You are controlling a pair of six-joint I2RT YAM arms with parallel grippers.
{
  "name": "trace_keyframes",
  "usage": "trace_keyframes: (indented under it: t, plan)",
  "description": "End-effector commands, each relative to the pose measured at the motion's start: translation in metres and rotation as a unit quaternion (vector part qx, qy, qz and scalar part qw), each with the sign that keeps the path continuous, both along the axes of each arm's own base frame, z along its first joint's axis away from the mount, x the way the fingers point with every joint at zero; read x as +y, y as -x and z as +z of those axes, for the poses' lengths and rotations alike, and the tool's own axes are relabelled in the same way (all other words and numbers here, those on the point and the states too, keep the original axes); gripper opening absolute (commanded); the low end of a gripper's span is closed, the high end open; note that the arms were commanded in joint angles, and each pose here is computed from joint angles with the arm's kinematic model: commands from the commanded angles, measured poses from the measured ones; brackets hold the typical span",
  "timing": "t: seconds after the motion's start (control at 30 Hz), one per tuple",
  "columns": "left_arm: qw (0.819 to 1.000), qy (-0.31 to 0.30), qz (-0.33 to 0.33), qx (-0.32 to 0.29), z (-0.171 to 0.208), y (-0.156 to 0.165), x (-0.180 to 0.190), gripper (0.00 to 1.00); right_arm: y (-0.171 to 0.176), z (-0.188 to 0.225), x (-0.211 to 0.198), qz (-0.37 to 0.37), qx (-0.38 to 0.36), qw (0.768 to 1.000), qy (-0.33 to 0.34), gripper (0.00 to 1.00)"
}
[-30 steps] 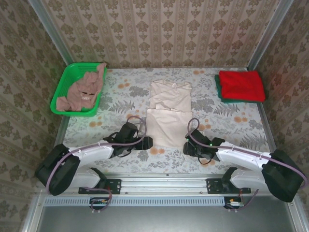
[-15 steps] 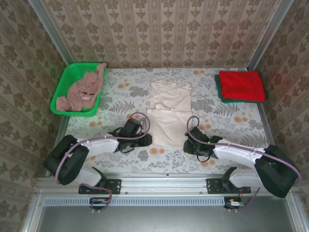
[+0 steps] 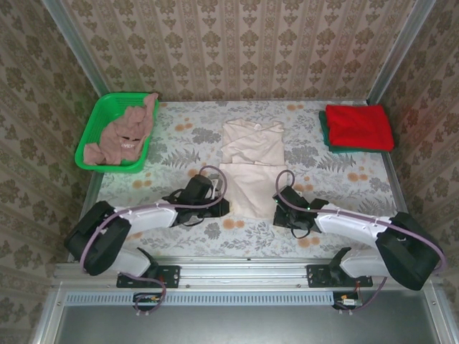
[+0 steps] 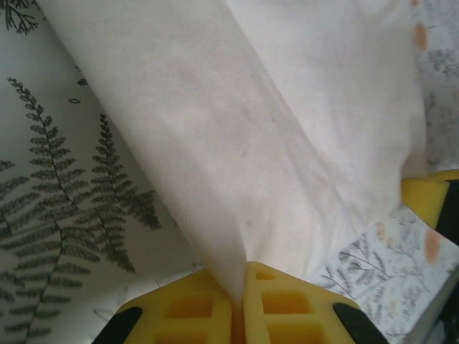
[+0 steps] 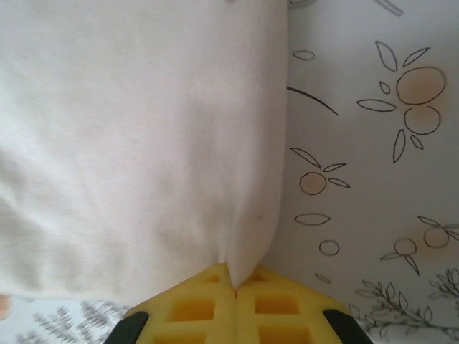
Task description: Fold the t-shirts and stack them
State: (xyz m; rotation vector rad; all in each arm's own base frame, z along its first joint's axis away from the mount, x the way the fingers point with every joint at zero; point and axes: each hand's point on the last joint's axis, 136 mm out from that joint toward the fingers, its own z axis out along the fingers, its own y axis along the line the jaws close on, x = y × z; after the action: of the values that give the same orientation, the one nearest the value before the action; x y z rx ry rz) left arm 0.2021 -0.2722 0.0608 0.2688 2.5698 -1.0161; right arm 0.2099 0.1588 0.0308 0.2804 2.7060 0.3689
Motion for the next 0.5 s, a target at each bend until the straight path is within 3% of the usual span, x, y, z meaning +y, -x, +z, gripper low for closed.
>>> trace_keyframes:
  t: [0.0,0.27,0.47]
  plan:
    - [1.0,-0.01,-0.004,0.012,0.002,0.021,0.01,0.07,0.014,0.017,-0.003,0.002,-0.013,1.0,-0.02,0.0]
    - [1.0,0.004,0.001,-0.013,0.038,0.042,0.022,0.01,0.034,0.072,-0.009,0.015,-0.047,0.997,-0.056,0.0]
    - [0.997,-0.001,0.023,-0.08,0.093,0.014,0.03,0.0,0.001,0.137,0.001,0.031,-0.118,0.992,-0.045,0.0]
